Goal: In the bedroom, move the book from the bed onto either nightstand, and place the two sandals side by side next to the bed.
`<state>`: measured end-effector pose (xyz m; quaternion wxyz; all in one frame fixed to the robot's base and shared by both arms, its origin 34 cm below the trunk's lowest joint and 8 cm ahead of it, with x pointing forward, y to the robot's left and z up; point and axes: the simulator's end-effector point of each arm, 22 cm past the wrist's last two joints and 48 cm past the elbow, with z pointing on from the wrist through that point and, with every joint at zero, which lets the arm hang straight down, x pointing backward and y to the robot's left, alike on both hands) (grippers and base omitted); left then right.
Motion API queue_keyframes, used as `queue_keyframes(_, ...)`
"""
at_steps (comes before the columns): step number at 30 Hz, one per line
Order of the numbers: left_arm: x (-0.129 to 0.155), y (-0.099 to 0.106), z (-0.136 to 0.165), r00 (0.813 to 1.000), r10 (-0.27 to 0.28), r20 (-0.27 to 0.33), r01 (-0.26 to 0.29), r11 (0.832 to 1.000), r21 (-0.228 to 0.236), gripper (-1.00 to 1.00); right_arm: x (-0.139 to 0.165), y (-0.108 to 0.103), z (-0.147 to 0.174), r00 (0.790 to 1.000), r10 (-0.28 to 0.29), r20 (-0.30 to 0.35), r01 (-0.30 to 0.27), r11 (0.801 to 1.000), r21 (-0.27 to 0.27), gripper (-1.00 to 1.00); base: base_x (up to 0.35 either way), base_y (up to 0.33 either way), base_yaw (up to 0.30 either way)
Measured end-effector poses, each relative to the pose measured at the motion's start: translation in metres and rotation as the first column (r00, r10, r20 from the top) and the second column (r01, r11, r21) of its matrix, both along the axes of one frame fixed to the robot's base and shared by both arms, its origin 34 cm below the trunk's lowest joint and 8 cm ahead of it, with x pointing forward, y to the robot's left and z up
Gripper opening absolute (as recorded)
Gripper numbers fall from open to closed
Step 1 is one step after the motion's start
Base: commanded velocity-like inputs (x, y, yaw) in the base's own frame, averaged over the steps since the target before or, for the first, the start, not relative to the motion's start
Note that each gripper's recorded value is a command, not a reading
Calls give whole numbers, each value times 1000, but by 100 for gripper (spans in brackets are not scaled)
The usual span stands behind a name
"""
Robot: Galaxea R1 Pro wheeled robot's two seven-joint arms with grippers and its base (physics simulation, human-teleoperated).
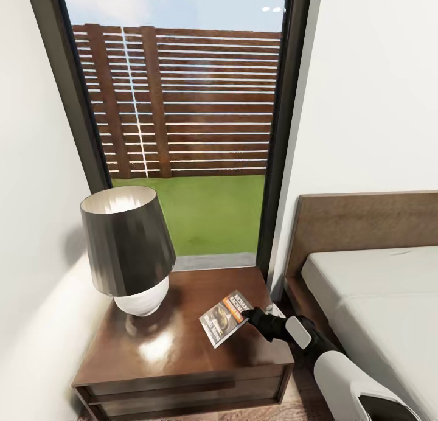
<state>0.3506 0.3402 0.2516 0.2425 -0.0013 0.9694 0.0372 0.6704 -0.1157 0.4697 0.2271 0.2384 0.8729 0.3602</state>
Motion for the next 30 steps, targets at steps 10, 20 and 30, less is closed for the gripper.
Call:
queue_keyframes(10,0,0,0,1000,0,0,0,1000,0,100,2,-5,-1,1000,-7,-10,6,1000,-26,-100,0,0,0)
queue_keyframes(20,-3,0,-13,1000,0,0,0,1000,0,100,4,-11,-14,999,-29,-27,28,998,-50,-100,0,0,0)
queue_keyframes(30,-3,0,-13,1000,0,0,0,1000,0,100,4,-14,-16,998,-46,-42,44,997,-58,-100,0,0,0)
